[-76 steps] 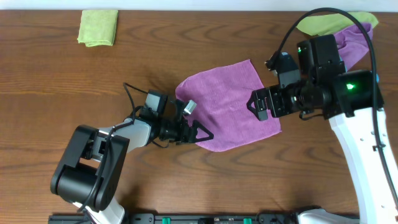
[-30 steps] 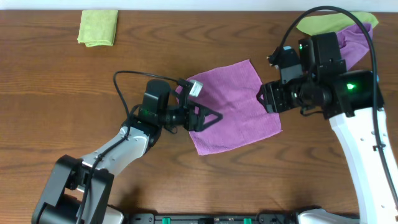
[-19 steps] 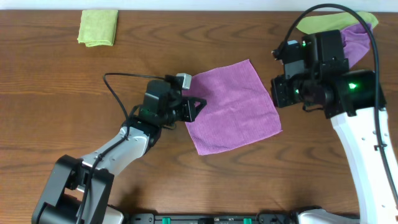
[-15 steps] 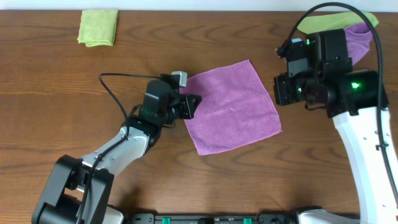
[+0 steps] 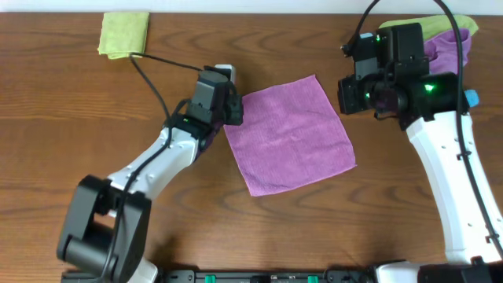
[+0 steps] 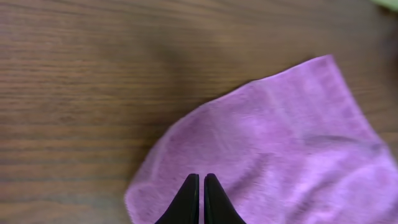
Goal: Fold the cloth
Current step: 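Grasp the cloth's top-left corner with the left gripper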
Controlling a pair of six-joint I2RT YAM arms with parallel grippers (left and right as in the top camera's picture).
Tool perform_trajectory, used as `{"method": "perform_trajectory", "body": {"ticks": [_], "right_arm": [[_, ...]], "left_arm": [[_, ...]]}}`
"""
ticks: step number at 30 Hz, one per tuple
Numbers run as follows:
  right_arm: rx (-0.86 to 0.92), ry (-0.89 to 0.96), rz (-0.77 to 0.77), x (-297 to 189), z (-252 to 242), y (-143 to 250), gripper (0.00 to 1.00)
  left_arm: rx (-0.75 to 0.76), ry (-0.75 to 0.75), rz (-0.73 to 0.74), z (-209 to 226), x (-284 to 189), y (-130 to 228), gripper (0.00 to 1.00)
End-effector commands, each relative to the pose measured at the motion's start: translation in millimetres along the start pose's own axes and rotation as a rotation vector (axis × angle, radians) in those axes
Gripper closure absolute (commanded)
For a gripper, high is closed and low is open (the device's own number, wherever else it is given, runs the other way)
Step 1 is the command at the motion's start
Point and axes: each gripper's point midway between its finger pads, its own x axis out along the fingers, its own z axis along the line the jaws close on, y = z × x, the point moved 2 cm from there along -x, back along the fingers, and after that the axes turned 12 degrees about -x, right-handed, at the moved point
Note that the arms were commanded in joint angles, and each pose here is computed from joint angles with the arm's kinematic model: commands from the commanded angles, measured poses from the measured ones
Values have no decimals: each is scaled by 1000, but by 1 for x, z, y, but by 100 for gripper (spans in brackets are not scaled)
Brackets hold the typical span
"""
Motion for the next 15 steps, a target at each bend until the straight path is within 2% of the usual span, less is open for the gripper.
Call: {"method": "perform_trajectory", "body": {"ticks": [1,8,15], "right_arm": [[27,34,-8,-2,-17,1,98],[100,54,11,-4,-42,13,98],[112,40,61,8,-42,23,98]], "left_arm": [[50,-71,14,14,17,2,94],[64,-74,90,17,31,17,94],[56,-52,161,16,30,31,94]]}}
